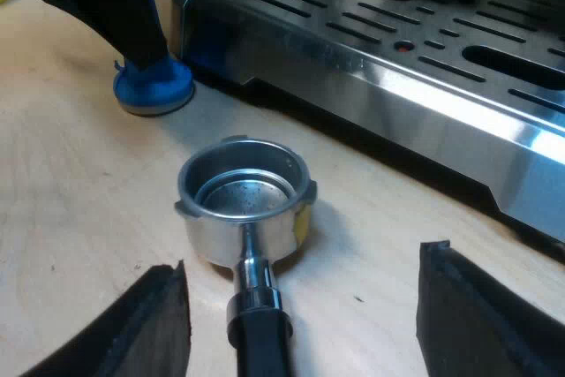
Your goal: Grind coffee beans and then tamp
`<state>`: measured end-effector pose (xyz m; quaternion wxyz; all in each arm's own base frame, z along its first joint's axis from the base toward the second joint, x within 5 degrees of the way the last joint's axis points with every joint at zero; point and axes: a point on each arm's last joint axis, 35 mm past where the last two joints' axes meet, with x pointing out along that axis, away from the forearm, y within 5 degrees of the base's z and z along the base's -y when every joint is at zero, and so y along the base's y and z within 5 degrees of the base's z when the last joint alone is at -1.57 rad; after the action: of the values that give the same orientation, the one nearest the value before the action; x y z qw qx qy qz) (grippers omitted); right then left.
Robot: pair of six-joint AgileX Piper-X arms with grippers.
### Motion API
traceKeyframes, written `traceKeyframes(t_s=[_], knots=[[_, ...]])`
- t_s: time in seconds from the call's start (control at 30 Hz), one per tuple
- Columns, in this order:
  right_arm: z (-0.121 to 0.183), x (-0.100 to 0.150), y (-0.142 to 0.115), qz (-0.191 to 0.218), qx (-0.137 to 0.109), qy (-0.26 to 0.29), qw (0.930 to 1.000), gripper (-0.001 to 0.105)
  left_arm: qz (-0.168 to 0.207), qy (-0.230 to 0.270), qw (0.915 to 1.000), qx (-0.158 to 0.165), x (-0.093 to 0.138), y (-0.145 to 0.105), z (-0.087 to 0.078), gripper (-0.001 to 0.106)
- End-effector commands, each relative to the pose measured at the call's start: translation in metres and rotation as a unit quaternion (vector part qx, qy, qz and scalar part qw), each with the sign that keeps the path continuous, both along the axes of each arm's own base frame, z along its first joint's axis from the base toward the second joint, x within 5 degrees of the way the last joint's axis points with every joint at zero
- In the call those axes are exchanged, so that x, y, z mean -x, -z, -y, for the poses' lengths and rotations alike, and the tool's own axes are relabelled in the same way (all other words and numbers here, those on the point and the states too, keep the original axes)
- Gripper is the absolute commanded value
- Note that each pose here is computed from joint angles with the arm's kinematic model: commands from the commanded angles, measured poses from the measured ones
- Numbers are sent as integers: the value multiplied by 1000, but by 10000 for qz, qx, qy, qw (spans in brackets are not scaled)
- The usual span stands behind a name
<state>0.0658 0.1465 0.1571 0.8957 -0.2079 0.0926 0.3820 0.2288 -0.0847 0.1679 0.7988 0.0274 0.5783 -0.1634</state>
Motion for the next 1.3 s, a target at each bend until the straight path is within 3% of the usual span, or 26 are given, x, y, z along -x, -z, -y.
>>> traceKeyframes(t_s=[0.03,0.07,0.13,0.23,0.3,0.6,0.9,0.97,1.03,1.13,1.3], knots=[[1,0,0,47,19,34,10000,57,-417,13,9991,-88,7,8,-2,8],[1,0,0,47,19,34,10000,57,-417,14,9991,-86,7,8,-2,9],[1,0,0,47,19,34,10000,57,-457,18,9989,-85,8,8,-2,29],[1,0,0,47,19,34,10000,57,-492,17,9987,-97,9,8,-3,47],[1,0,0,47,19,34,10000,57,-509,31,9987,-58,9,8,-2,52],[1,0,0,47,19,34,10000,57,-545,-27,9985,-23,10,7,-2,54],[1,0,0,47,19,34,10000,57,-87,-44,9999,101,16,-16,-5,54],[1,0,0,47,19,34,10000,57,-59,-42,9999,115,19,-20,-6,57],[1,0,0,47,19,34,10000,57,-3,2,9999,159,27,-31,-8,73],[1,0,0,30,0,42,10000,57,68,3,9999,158,33,-40,-11,82],[-4,-2,-8,62,-114,45,9999,57,471,9,9984,299,43,-59,-14,85]])
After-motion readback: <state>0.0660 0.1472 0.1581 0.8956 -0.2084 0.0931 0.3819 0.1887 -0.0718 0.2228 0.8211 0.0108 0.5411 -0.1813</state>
